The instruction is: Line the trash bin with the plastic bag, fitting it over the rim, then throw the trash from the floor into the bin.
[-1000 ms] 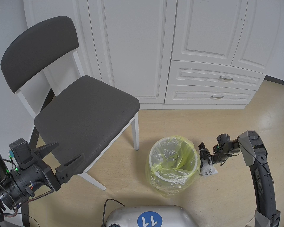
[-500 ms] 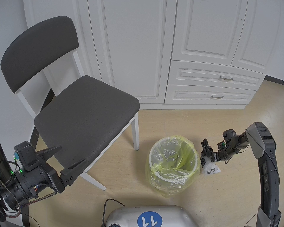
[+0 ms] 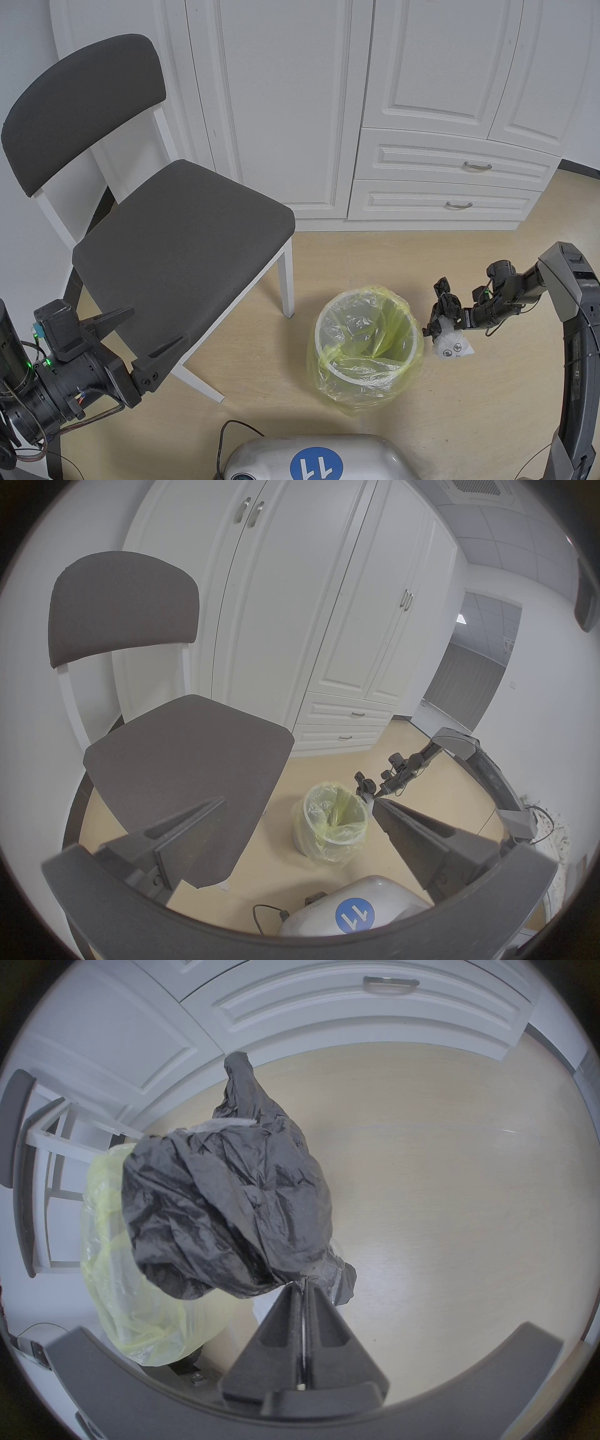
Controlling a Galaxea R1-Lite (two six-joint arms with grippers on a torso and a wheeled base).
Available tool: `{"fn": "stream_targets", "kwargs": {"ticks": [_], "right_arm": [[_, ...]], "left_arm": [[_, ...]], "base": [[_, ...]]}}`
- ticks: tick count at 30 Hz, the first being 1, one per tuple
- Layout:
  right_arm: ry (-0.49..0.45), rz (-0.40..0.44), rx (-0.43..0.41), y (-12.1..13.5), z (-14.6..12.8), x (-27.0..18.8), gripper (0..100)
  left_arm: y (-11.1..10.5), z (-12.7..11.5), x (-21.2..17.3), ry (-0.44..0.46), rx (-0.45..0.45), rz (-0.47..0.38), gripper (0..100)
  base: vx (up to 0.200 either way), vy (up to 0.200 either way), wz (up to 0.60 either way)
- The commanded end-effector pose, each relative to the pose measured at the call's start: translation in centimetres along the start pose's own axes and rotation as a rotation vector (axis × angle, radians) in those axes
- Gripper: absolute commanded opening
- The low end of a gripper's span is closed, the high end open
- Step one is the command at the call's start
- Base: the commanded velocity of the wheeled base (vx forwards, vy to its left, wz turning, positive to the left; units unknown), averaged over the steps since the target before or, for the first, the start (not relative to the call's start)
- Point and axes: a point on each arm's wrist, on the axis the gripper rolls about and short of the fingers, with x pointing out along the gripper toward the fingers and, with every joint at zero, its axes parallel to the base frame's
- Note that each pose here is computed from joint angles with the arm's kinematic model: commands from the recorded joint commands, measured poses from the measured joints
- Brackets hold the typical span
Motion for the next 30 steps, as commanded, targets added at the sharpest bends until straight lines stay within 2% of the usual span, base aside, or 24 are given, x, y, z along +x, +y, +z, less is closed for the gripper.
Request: {"fn": "stream_targets", "kwargs": {"ticks": [1,14,25,30], "right_arm": [[-0.032,0.007,-0.014,0.6,0.8,-2.4,0],[-0.098,0.069,-0.077,3.3,1.8,-8.2,0],[-0.164,0.091,-0.175,7.8,1.7,-14.7,0],[-0.252,0.120,-0.261,11.1,0.6,-16.2,0]], "left_arm": [[0.0,0.0,0.1,0.002,0.000,0.001,100],[0.0,0.0,0.1,0.002,0.002,0.001,100],[0.0,0.1,0.0,-0.004,0.001,0.000,100],[0.0,0.1,-0.1,-0.009,0.001,-0.001,100]], "base": [[0.000,0.000,0.00],[0.000,0.000,0.00],[0.000,0.000,0.00],[0.000,0.000,0.00]]}}
